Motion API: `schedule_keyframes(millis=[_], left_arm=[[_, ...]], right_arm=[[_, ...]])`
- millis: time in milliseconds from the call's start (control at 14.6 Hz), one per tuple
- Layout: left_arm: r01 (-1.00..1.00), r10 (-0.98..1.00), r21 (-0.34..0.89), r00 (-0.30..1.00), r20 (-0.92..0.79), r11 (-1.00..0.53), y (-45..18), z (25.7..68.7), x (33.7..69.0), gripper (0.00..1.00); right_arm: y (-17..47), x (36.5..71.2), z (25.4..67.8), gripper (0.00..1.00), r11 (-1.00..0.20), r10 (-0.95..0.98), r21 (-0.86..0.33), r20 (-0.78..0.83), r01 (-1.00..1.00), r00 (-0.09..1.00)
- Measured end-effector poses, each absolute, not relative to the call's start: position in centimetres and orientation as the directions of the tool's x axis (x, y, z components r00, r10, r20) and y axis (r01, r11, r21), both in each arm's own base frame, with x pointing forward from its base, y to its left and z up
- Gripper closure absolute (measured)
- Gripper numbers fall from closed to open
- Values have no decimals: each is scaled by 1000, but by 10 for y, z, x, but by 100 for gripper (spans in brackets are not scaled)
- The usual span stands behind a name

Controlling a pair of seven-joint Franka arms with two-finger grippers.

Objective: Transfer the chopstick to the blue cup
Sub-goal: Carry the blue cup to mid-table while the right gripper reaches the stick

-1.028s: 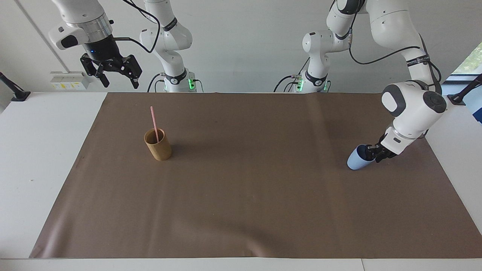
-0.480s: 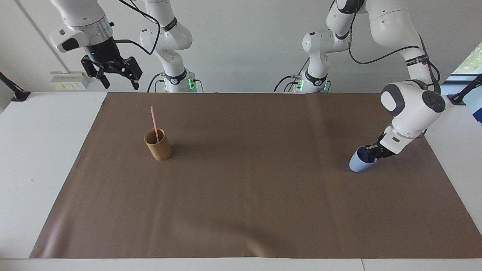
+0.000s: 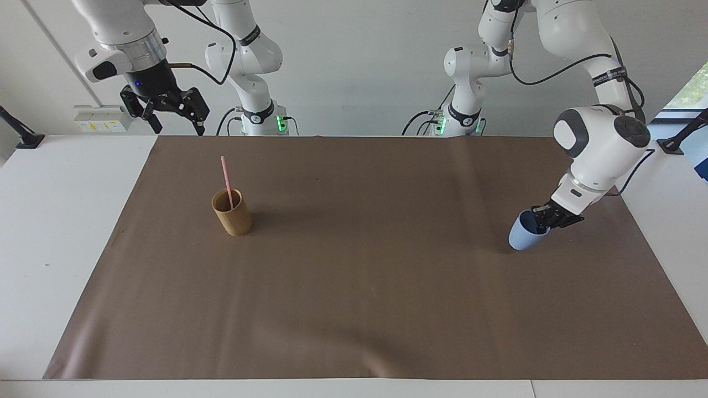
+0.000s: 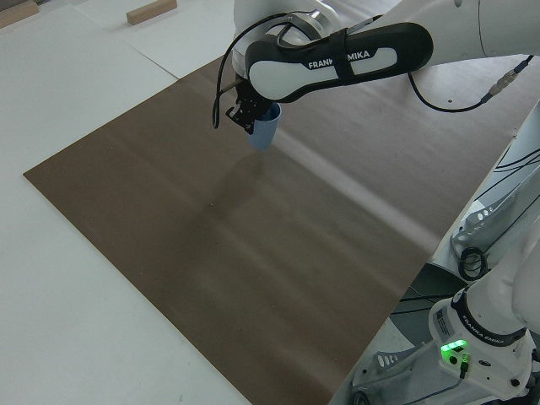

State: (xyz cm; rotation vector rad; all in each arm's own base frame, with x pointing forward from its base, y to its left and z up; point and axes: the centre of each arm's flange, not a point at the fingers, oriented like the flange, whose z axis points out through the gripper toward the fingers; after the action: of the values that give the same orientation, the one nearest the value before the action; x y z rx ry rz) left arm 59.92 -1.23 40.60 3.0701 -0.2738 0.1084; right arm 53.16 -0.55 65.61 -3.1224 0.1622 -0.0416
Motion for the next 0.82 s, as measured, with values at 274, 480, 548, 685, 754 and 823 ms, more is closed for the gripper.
schedule_keyframes(millis=[274, 480, 548, 685, 754, 823], left_arm=[[-267, -262, 57, 962, 80, -962, -118, 401, 583, 94], [-260, -252, 69, 962, 106, -963, -202, 398, 563, 94], [-251, -242, 75, 964, 108, -965, -230, 396, 553, 94], [-226, -216, 89, 971, 102, -970, -285, 392, 529, 94], [-215, -206, 95, 974, 97, -972, -310, 391, 515, 94], [-205, -197, 99, 976, 90, -974, -333, 389, 501, 94]], right_arm=[[-4, 535, 641, 0, -995, -100, -13, 1, -100, 995], [9, 538, 626, 0, -997, -77, -10, -24, -78, 997], [13, 541, 622, 0, -997, -70, -10, -27, -70, 997], [20, 542, 617, 0, -998, -58, -8, -35, -59, 998], [23, 542, 616, 0, -999, -52, -8, -39, -52, 998], [26, 541, 613, 0, -999, -47, -8, -44, -47, 998]])
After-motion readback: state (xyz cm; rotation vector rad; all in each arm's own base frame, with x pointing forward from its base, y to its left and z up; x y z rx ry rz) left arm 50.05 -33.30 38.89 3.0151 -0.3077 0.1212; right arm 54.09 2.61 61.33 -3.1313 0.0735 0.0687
